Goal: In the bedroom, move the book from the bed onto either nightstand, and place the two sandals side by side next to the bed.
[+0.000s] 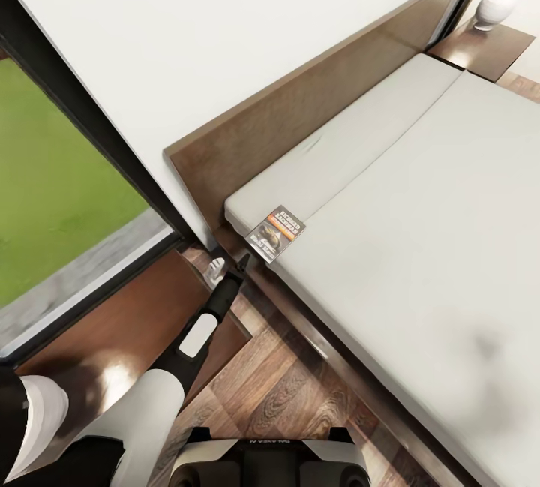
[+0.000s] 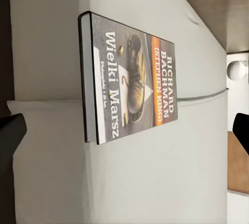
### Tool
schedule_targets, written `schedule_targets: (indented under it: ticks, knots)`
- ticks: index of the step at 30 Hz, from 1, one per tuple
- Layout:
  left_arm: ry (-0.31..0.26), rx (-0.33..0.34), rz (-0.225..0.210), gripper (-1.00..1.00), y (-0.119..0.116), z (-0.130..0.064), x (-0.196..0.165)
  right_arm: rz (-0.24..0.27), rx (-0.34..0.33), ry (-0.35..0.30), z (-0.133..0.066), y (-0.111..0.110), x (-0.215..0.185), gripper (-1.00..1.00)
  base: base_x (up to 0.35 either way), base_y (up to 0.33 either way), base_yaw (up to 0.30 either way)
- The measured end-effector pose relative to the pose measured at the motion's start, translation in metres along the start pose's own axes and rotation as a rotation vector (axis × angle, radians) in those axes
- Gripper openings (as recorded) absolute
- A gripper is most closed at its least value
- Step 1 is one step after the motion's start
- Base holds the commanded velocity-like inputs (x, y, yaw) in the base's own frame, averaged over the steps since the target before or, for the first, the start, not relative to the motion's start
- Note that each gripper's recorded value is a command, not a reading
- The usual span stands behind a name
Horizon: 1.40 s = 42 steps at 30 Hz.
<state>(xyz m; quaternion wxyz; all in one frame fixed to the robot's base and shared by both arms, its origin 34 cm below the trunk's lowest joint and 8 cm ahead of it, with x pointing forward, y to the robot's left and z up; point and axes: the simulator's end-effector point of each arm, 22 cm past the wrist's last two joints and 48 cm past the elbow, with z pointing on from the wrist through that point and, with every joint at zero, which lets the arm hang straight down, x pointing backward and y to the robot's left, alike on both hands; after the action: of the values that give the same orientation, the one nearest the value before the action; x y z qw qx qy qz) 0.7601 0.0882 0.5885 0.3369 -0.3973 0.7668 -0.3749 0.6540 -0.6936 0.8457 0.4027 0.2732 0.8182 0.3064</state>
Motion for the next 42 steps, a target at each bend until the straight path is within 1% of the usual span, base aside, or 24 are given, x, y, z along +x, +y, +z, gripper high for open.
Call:
schedule_targets:
  ticks: [21,30,42]
  knots:
    - [0.002,0.009,-0.001,1.0,0.021,0.017,0.005,0.0,-0.002,-0.001,0.016,-0.02,0.013,1.0,0.0,0.0,0.0]
    - [0.006,0.014,0.002,1.0,0.03,0.024,0.009,0.0,-0.002,-0.001,0.023,-0.029,0.019,1.0,0.0,0.0,-0.116]
    - [0.006,0.015,0.003,1.0,0.03,0.024,0.01,0.0,-0.002,-0.001,0.023,-0.029,0.019,1.0,0.0,0.0,-0.039]
